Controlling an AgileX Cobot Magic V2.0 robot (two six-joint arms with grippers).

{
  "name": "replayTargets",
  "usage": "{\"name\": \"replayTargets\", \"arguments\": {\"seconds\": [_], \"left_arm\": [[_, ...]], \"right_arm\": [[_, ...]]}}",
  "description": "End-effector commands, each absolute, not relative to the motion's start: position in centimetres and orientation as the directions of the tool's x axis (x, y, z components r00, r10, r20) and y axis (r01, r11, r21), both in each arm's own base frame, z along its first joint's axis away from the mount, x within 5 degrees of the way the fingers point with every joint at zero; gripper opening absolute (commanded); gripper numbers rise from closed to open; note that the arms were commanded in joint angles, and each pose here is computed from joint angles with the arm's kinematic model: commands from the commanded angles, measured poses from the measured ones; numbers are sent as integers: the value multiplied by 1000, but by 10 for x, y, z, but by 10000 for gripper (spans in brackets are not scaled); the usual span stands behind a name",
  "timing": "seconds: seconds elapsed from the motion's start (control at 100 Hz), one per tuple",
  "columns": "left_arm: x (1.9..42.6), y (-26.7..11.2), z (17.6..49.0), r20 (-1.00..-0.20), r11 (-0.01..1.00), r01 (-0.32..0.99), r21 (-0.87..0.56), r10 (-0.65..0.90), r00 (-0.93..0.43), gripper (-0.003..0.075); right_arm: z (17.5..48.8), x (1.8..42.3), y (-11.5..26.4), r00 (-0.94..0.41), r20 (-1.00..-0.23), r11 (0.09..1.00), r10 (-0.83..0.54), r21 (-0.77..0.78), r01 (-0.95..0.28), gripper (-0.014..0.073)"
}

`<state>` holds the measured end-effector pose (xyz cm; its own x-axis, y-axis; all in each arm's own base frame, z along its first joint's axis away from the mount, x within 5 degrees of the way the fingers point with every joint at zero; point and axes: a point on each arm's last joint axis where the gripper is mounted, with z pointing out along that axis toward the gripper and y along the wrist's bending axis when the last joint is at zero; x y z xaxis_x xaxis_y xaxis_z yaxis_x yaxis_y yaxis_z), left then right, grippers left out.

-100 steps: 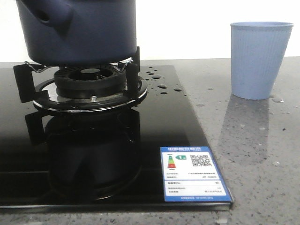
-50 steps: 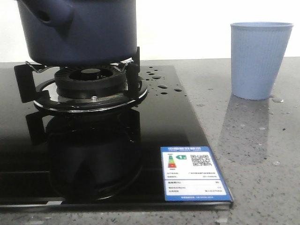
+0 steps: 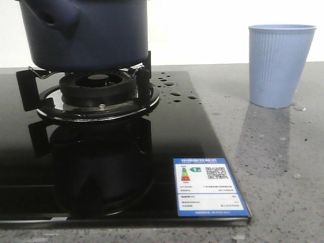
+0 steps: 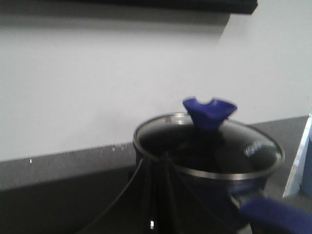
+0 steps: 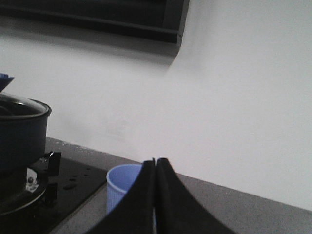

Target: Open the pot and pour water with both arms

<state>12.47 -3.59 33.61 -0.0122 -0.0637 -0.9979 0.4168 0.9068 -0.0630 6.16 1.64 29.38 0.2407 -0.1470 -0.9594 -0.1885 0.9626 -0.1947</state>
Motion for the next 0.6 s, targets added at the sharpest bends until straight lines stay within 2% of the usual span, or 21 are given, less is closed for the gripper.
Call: {"name": "replayTargets", "arguments": {"seconds": [0.0, 0.08, 0.2, 0.59], "left_arm": [[111, -35, 314, -994, 909, 403, -106, -101, -33, -19], [102, -34, 287, -988, 914, 374, -155, -137, -76, -19], [93, -33, 267, -974, 906, 359, -226, -207, -90, -19], [89, -34, 265, -970, 900, 362, -241, -229, -78, -19]], "right_arm": [[294, 57, 20, 292, -946, 952, -143, -212, -221, -74], [291, 57, 20, 294, -945, 951, -143, -213, -223, -74], [292, 56, 21, 302, -943, 949, -140, -215, -231, -74], [292, 56, 22, 309, -941, 947, -138, -217, -237, -74]]}}
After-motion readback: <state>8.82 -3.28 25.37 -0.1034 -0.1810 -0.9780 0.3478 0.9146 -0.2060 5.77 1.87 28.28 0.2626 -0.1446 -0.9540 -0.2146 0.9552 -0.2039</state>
